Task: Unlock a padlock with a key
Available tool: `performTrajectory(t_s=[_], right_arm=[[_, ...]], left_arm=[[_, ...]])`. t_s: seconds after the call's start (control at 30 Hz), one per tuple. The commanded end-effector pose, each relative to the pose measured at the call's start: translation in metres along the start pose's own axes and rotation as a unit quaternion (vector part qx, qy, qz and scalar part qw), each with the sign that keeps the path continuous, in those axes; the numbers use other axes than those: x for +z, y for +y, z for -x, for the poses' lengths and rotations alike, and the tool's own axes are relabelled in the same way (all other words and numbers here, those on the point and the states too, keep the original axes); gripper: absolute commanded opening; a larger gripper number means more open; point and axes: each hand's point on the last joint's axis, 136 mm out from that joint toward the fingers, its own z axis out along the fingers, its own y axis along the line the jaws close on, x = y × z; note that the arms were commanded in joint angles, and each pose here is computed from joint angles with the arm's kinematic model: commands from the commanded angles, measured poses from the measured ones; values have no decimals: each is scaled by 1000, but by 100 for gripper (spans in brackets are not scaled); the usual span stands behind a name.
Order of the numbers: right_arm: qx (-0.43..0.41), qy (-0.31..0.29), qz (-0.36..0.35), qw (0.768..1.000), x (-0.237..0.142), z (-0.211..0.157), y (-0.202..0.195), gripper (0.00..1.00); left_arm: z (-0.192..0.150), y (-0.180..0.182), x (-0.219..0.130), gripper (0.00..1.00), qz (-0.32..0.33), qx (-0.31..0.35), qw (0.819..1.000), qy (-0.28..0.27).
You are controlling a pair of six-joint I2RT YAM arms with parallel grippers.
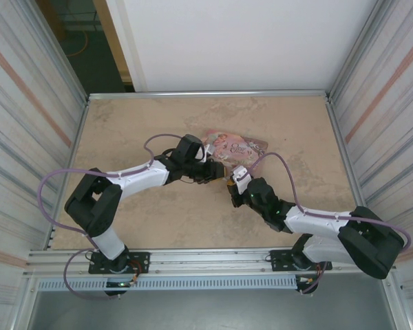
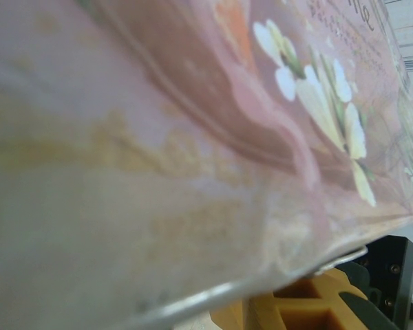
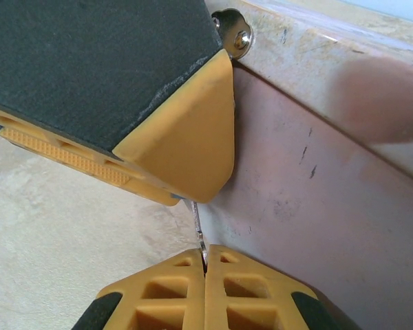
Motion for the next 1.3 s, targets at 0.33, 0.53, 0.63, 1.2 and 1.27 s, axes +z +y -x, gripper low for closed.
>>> performTrajectory(t_s=[0.33, 0.53, 0.63, 1.2, 1.27], right_arm=[[2, -50, -1, 999, 2, 32, -1, 0], [-14, -70, 8, 997, 1, 46, 2, 0], [-13, -78, 15, 997, 1, 53, 1, 0], [1, -119, 53, 991, 5, 90, 2, 0], [1, -123, 58, 991, 6, 94, 4, 0]], left_arm=[[8, -38, -19, 10, -53, 21, 998, -8], [7, -40, -20, 10, -56, 22, 998, -6], [6, -40, -19, 10, -56, 20, 998, -4], [4, -42, -14, 10, -60, 18, 998, 1], [3, -42, -12, 10, -60, 17, 998, 4]])
